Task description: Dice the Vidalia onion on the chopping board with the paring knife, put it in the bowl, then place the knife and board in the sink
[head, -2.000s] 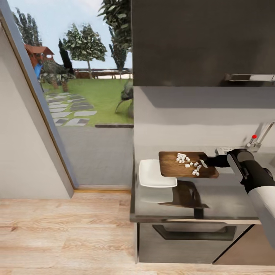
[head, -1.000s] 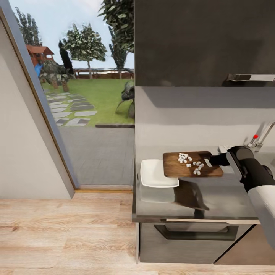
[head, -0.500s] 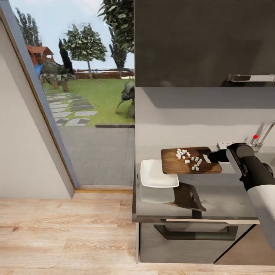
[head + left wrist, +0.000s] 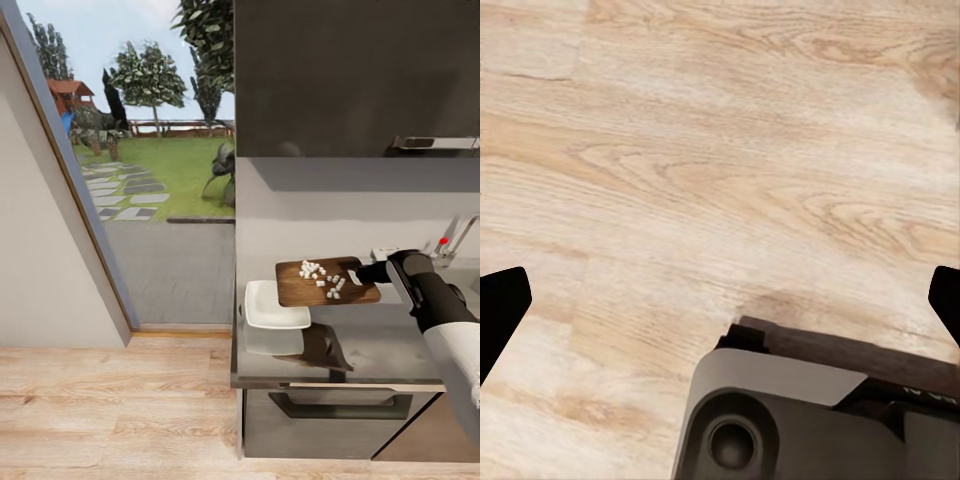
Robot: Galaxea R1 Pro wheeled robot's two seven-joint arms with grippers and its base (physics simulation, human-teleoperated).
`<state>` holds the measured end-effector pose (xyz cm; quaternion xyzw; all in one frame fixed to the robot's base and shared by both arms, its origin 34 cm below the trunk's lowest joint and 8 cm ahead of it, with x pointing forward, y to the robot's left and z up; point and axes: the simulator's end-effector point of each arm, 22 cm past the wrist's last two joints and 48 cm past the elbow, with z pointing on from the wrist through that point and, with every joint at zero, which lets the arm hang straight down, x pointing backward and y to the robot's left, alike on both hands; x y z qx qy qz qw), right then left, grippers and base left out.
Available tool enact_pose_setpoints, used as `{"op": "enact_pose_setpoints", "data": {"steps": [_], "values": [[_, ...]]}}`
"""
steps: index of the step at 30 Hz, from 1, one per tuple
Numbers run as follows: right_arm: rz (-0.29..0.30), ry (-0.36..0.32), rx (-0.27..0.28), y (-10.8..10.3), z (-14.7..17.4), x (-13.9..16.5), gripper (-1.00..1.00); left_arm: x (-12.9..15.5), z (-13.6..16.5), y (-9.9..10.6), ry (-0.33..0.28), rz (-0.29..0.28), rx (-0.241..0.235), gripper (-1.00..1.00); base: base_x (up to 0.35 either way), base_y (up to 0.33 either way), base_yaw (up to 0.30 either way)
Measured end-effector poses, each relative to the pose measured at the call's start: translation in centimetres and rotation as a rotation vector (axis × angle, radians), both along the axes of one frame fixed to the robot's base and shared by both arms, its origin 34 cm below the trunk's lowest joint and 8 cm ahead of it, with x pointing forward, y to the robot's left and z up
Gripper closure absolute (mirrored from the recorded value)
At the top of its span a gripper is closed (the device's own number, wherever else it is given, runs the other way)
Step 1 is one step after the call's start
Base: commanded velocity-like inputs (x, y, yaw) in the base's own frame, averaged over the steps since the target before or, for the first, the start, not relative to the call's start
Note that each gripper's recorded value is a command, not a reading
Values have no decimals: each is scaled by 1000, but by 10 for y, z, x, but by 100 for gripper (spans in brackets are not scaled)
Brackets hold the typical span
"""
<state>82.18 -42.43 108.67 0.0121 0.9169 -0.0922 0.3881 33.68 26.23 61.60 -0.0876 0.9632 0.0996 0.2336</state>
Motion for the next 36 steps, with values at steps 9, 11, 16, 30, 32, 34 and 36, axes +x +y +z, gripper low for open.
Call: {"op": "enact_pose_setpoints", "data": {"steps": [9, 11, 16, 30, 32, 34, 36], "values": [[9, -8, -25, 5, 12, -1, 100, -3, 8, 0, 0, -1, 0, -100, 0, 0, 0], [11, -14, -29, 6, 16, -1, 100, -4, 9, 0, 0, -1, 0, -100, 0, 0, 0], [12, -15, -30, 6, 21, -3, 100, -6, 13, 0, 0, -1, 0, -100, 0, 0, 0], [-8, -8, -114, -6, 33, -9, 100, -12, 23, 0, 1, 0, 0, -100, 0, 0, 0], [-4, -7, -113, -3, 33, -10, 100, -12, 24, 0, 1, 0, 0, -100, 0, 0, 0], [-4, -7, -116, -2, 34, -10, 100, -13, 26, 0, 1, 0, 0, -100, 0, 0, 0], [-2, -6, -116, -1, 34, -10, 100, -13, 26, 0, 1, -1, 0, -100, 0, 0, 0]]}}
